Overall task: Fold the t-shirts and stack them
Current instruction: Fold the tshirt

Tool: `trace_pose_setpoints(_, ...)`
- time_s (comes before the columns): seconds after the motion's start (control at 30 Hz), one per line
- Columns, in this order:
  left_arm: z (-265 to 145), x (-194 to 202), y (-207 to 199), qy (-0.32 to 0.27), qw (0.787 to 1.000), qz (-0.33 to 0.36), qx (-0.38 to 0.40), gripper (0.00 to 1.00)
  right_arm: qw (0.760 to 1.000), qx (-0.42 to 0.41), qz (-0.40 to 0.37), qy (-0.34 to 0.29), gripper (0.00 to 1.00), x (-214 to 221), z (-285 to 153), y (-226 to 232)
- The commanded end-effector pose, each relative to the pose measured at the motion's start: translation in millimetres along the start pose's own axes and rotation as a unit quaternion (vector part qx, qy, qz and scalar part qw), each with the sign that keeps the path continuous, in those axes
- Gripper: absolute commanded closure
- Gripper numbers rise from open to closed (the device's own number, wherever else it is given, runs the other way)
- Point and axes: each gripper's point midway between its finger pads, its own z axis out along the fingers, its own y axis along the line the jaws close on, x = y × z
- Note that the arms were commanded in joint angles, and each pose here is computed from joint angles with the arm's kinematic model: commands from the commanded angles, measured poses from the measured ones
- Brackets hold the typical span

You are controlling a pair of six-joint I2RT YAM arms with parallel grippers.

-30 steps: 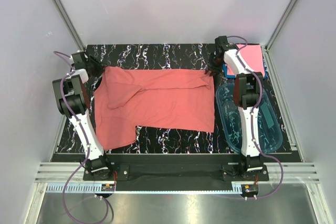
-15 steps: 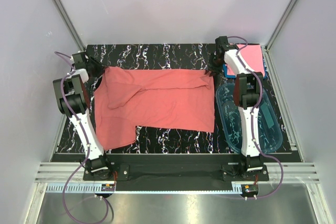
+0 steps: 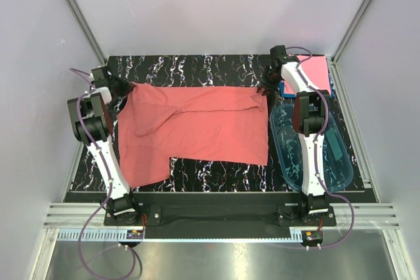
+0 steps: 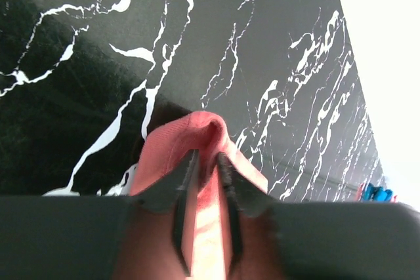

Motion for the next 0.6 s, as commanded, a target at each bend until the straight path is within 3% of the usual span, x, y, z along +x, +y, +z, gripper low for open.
trace_pose_setpoints(0.0, 5, -16, -27, -0.019, 0.998, -0.008, 0.051, 0.92, 0.999, -0.001, 0.006, -0.049, 0.60, -26, -36, 6)
trace_pose_setpoints(0.13, -1, -32, -34, -0.044, 0.996, -0.029, 0.068, 1.00, 0.999, -0.010, 0.002, -0.053, 0.58, -30, -39, 10)
trace_pose_setpoints(0.27, -6, -53, -39, -0.065, 0.993, -0.052, 0.088, 1.00, 0.998, -0.013, -0.001, -0.057, 0.57, -33, -41, 12)
trace_pose_setpoints(0.57, 0, -55, -38, -0.061, 0.989, -0.085, 0.108, 1.00, 0.997, -0.017, 0.016, -0.071, 0.56, -47, -45, 4)
